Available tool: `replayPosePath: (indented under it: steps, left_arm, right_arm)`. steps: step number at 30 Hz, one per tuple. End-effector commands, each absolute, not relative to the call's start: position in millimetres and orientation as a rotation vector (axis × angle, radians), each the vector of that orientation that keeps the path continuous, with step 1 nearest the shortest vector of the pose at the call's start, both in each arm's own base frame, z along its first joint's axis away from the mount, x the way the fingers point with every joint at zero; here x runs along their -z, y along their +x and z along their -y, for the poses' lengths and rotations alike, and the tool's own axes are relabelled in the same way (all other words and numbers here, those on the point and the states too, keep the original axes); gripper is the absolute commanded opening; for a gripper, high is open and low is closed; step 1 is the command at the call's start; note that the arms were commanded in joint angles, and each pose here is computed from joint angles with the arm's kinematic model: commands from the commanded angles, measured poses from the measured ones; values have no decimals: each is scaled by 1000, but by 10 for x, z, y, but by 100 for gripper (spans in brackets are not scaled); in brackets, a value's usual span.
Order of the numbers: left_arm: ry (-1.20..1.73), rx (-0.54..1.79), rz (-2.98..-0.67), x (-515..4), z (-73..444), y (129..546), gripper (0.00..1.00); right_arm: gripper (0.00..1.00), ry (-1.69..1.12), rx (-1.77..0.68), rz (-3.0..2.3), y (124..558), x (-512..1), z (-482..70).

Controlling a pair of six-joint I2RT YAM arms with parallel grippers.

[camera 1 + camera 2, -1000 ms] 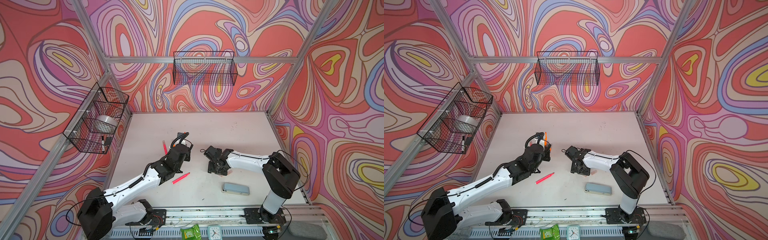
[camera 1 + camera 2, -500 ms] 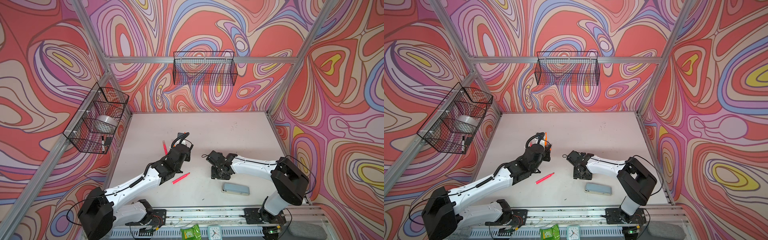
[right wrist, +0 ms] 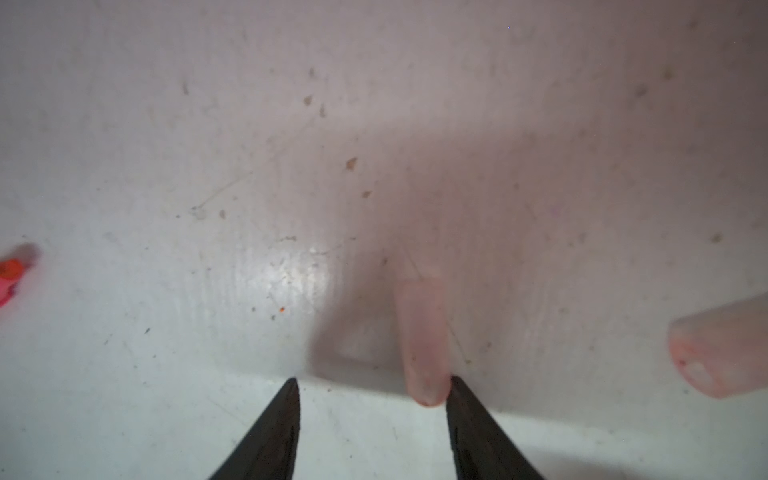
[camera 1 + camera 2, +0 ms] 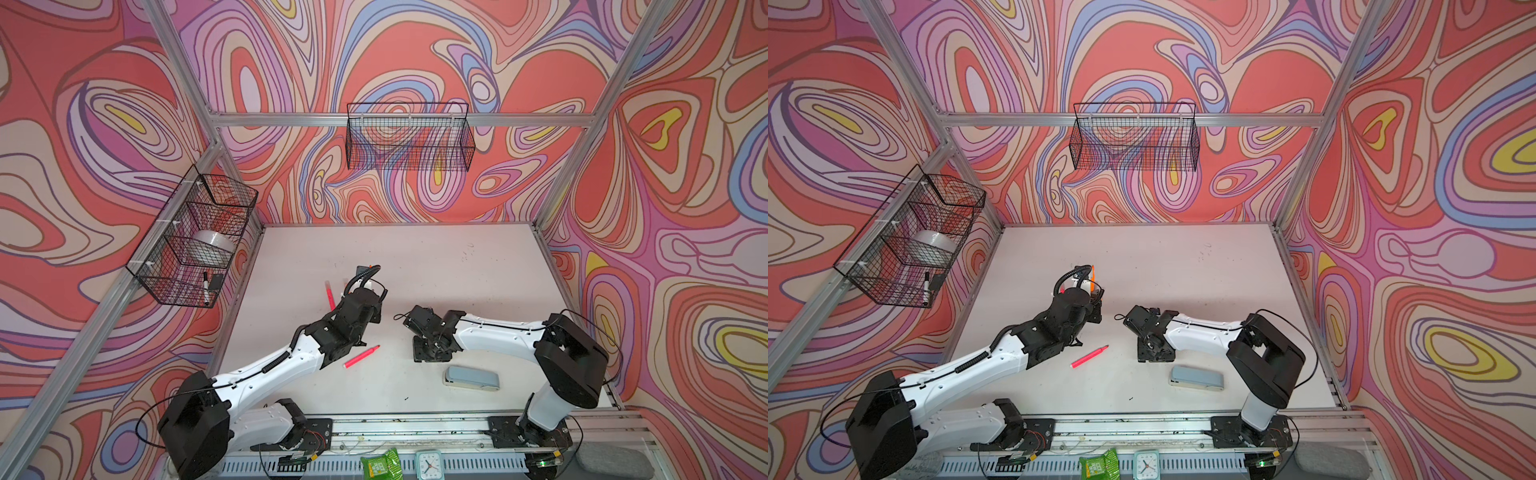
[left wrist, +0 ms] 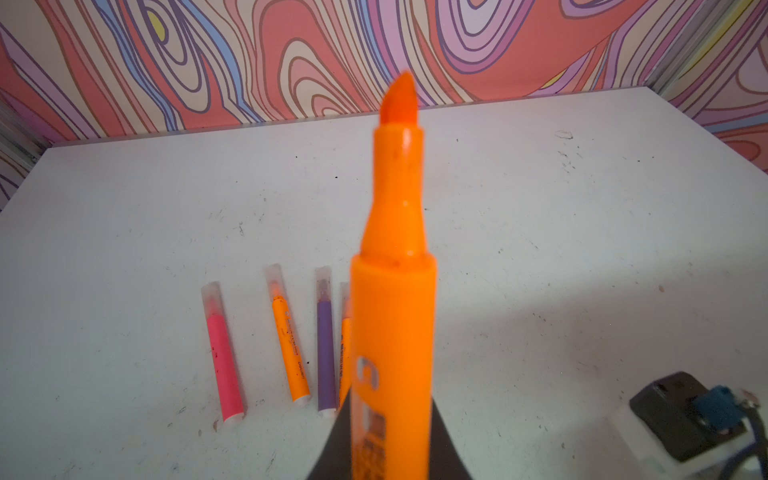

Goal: Insert the pens into the pen caps
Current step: 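Close the right gripper on the pale-pink cap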

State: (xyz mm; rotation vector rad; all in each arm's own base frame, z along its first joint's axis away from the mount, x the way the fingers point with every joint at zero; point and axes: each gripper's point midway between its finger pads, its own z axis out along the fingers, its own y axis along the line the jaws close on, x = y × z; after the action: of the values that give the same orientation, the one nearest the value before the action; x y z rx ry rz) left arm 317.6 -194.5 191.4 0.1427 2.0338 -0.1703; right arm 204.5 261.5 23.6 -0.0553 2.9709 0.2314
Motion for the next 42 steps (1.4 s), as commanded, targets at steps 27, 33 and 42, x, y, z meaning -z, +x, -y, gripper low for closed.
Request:
replayPosePath:
  steps: [27,33,42]
  left_arm:
    - [145,156,-2040,-1918,1946,3176,0]
    - [146,158,-2043,-1911,1953,3179,0]
    - [145,162,-2042,-1915,1957,3177,0]
  right_arm:
    - [43,-25,73,-2971,2186,15,-2480]
    - [43,-17,107,-2973,2179,86,-2435]
    - [42,3,162,-2992,2144,243,-2377]
